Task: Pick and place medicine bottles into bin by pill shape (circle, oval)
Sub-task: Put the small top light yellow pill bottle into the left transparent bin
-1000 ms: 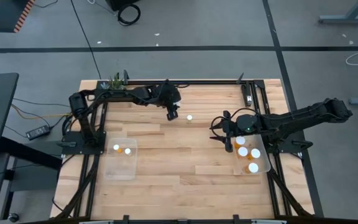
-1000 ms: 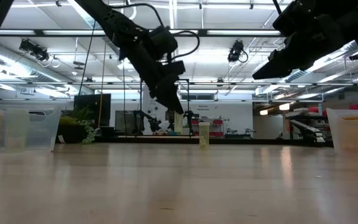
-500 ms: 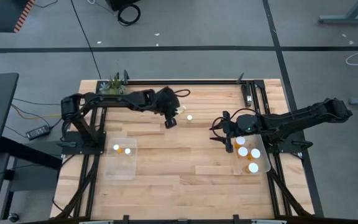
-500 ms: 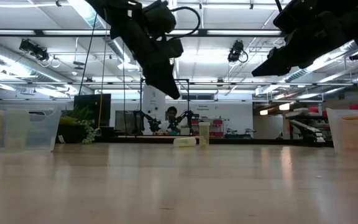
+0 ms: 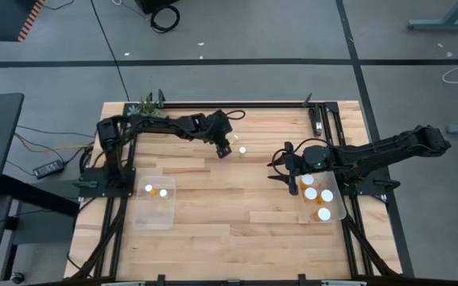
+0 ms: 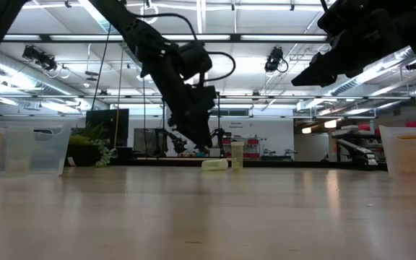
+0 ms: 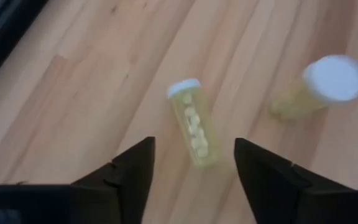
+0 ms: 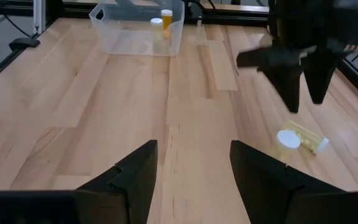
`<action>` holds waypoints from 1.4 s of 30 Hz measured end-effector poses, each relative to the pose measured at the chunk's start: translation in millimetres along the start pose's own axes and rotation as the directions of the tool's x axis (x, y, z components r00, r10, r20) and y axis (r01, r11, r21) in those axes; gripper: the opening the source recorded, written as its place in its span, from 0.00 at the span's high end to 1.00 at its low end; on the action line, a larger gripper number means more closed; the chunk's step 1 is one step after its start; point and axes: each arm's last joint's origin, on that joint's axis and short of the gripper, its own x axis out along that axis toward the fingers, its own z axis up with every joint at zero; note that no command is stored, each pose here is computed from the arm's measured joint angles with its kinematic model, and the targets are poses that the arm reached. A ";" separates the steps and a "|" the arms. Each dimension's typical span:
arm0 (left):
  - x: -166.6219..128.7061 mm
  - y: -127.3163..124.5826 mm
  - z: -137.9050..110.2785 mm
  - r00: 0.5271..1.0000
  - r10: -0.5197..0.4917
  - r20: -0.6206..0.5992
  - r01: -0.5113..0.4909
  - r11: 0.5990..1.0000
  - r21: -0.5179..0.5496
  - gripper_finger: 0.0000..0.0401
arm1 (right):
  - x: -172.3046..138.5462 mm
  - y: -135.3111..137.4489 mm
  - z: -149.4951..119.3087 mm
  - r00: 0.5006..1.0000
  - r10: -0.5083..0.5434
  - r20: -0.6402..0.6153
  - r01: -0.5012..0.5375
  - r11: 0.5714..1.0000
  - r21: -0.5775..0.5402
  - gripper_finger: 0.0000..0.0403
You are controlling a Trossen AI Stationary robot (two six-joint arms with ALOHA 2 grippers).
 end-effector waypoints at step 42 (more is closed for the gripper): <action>15.5 -9.7 -10.6 0.996 0.069 -0.049 -0.065 0.995 0.077 0.70 | -0.9 -2.6 7.7 1.000 -0.005 0.003 0.005 1.000 0.025 0.48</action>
